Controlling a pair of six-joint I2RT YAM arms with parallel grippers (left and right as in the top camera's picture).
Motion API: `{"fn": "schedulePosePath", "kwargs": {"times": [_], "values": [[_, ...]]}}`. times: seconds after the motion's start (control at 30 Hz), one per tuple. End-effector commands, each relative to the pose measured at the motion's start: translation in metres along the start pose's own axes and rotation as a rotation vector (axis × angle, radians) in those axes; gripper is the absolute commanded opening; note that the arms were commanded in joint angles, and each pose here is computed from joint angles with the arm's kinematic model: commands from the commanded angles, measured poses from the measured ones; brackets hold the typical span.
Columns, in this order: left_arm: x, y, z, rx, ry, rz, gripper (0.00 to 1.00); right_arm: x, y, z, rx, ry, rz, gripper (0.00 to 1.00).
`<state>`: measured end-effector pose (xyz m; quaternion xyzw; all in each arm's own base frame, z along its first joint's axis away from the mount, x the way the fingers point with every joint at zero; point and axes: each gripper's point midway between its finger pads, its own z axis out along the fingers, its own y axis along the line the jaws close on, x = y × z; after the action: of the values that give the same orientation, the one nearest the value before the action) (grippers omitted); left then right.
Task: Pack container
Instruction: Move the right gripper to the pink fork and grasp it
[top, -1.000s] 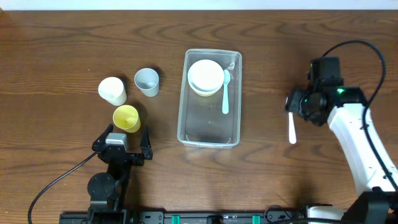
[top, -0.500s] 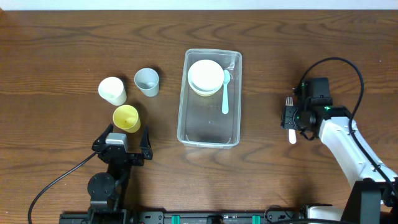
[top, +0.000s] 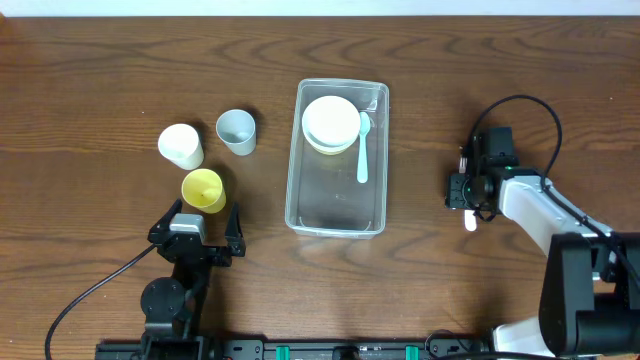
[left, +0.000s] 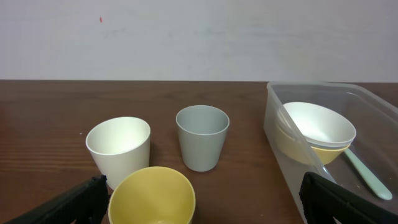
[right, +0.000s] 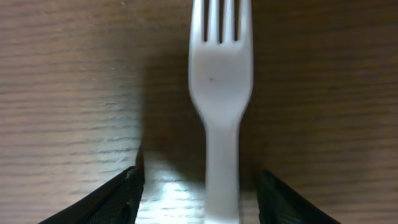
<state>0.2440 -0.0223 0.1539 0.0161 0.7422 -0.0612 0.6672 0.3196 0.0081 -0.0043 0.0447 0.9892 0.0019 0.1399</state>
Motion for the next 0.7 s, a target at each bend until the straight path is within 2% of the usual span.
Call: {"fn": "schedulePosePath", "kwargs": {"times": [0.0, 0.1, 0.37, 0.5, 0.67], "values": [[0.016, -0.001, 0.001, 0.011, 0.050, 0.009, 0.98, 0.008, -0.001, 0.008, 0.007, 0.030, -0.007, 0.58], [0.016, -0.001, 0.001, 0.011, 0.050, 0.009, 0.98, 0.005, -0.007, 0.009, 0.032, 0.019, -0.001, 0.53], [0.016, -0.001, 0.001, 0.011, 0.050, 0.009, 0.98, 0.004, -0.016, 0.009, 0.044, 0.015, 0.023, 0.25], [0.016, -0.001, 0.001, 0.011, 0.050, 0.009, 0.98, 0.004, -0.016, 0.009, 0.044, 0.015, 0.024, 0.17], [0.016, -0.001, 0.001, 0.011, 0.050, 0.009, 0.98, 0.002, -0.015, 0.009, 0.039, 0.007, 0.043, 0.12]]}}
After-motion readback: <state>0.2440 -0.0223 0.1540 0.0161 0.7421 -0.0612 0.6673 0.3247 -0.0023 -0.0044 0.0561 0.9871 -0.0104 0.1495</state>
